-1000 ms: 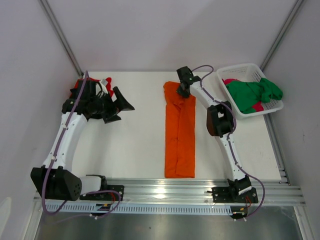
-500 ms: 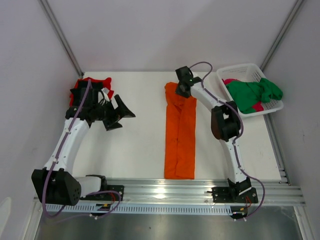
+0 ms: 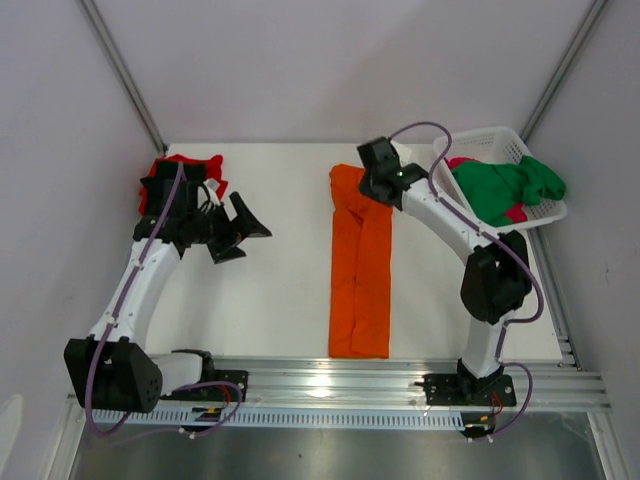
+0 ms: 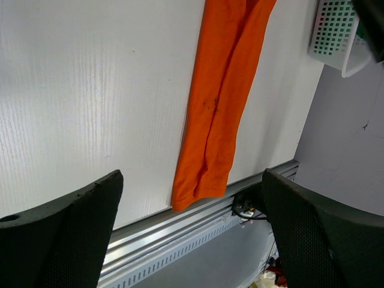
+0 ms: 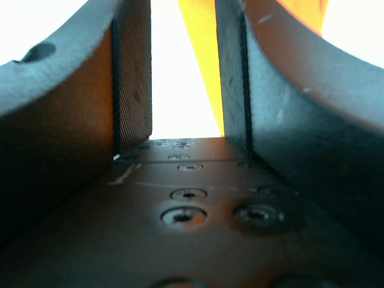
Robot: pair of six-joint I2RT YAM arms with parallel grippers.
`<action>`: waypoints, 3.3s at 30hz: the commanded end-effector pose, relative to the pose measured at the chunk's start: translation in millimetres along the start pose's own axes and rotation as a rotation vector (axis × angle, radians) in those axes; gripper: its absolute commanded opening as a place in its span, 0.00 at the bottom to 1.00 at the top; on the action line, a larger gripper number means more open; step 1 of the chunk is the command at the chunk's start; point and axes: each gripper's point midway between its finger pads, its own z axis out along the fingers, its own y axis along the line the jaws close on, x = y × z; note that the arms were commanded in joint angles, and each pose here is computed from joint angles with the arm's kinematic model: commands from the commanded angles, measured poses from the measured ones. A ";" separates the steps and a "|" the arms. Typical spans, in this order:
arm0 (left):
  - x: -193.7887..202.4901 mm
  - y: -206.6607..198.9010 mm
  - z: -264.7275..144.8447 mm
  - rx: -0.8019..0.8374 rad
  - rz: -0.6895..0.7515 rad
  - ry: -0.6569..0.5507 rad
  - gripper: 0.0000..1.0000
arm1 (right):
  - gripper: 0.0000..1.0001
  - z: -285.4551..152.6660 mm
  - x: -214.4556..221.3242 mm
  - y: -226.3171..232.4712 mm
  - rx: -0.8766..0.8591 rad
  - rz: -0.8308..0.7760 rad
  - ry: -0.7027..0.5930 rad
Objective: Fold and stack the t-shirts
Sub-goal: Rotate the tshirt 90 degrees
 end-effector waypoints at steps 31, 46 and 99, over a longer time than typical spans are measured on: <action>-18.3 -28.6 -27.7 0.051 0.066 -0.088 0.99 | 0.38 1.2 207.2 -70.3 0.188 -0.185 0.331; -19.0 -34.0 -40.9 0.041 0.085 -0.110 0.99 | 0.37 27.8 257.3 -74.9 0.206 -0.216 0.450; -8.6 -2.8 4.4 0.025 0.024 -0.013 0.99 | 0.39 -24.5 95.4 65.8 -0.187 -0.260 0.026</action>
